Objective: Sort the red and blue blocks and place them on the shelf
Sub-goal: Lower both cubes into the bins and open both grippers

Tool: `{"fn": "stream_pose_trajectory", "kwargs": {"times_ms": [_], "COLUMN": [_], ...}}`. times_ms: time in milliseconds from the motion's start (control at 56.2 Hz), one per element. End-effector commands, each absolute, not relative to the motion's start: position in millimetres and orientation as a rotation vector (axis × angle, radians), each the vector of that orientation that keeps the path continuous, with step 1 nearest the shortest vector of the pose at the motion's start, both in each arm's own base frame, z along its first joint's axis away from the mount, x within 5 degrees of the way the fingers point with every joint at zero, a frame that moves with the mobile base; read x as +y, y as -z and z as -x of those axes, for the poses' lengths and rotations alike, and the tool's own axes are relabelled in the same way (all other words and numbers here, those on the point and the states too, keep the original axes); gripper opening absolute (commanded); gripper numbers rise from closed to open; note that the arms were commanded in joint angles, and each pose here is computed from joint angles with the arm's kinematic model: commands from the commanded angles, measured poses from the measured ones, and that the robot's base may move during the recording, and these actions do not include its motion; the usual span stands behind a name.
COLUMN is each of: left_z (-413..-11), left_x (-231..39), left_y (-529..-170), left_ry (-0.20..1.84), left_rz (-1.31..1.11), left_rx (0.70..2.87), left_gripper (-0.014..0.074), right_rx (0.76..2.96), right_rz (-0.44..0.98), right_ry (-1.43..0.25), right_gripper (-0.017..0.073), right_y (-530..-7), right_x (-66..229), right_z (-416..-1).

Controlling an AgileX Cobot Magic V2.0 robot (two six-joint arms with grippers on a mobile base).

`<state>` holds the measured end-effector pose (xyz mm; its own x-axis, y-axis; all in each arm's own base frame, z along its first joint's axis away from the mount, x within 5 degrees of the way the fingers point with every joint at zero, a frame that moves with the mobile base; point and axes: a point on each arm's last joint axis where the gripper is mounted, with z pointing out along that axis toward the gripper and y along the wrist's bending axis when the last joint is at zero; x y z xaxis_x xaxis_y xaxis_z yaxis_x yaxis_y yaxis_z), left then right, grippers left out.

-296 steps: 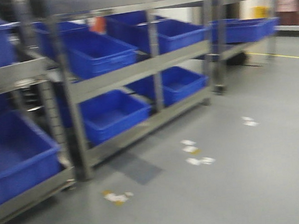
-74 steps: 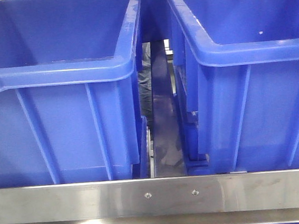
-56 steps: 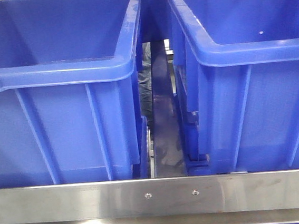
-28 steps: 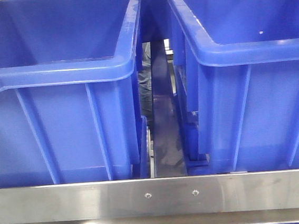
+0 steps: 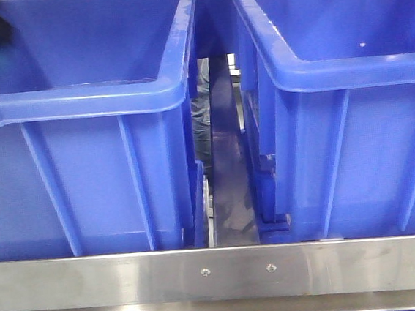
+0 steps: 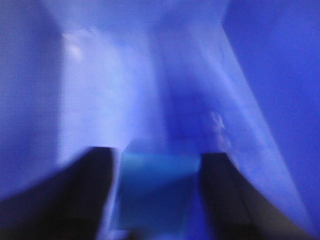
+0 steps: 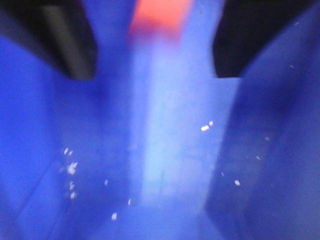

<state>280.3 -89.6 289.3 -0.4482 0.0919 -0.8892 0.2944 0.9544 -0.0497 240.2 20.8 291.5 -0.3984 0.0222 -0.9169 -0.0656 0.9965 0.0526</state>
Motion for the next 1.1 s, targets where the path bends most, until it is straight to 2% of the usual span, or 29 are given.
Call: {"fn": "stream_pose_trajectory", "kwargs": {"times_ms": [0, 338, 409, 516, 623, 747, 819, 890, 1086], "left_z": [-286, -283, -278, -269, -259, -246, -238, -231, -202], "left_x": [-92, -91, -90, -87, -86, -84, -82, -79, -69], "left_y": [-316, -321, -327, -337, -343, -343, -342, -341, -344], "left_ry": [0.255, 0.258, 0.262, 0.269, 0.280, 0.296, 0.290, 0.291, 0.297], "left_rz": [-0.234, -0.232, -0.233, -0.233, -0.247, -0.278, -0.290, -0.290, -0.261], "left_rx": [1.895, 1.879, 1.869, 1.846, 1.864, 1.935, 1.943, 1.935, 1.850], "left_gripper": [0.0572, 0.0545, 0.0502, 0.0388, 0.0263, 0.0074, 0.0094, 0.0085, 0.0085], "right_rx": [1.830, 1.805, 1.782, 1.739, 1.719, 1.714, 1.712, 1.705, 1.658], "right_rz": [0.014, 0.014, 0.019, 0.043, 0.047, 0.049, 0.049, 0.049, 0.052], "right_ry": [-0.094, -0.095, -0.099, -0.100, -0.102, -0.103, -0.103, -0.102, -0.100], "right_gripper": [0.0617, 0.0616, 0.0613, 0.0580, 0.0455, 0.0206, 0.0048, 0.0068, 0.0050], "right_y": [-317, -321, -326, -337, -342, -344, -340, -336, -324], "right_x": [19, 19, 19, 22, 21, 20, 19, 18, 15], "right_z": [-243, -241, -236, -227, -217, -204, -195, -186, -153]}}
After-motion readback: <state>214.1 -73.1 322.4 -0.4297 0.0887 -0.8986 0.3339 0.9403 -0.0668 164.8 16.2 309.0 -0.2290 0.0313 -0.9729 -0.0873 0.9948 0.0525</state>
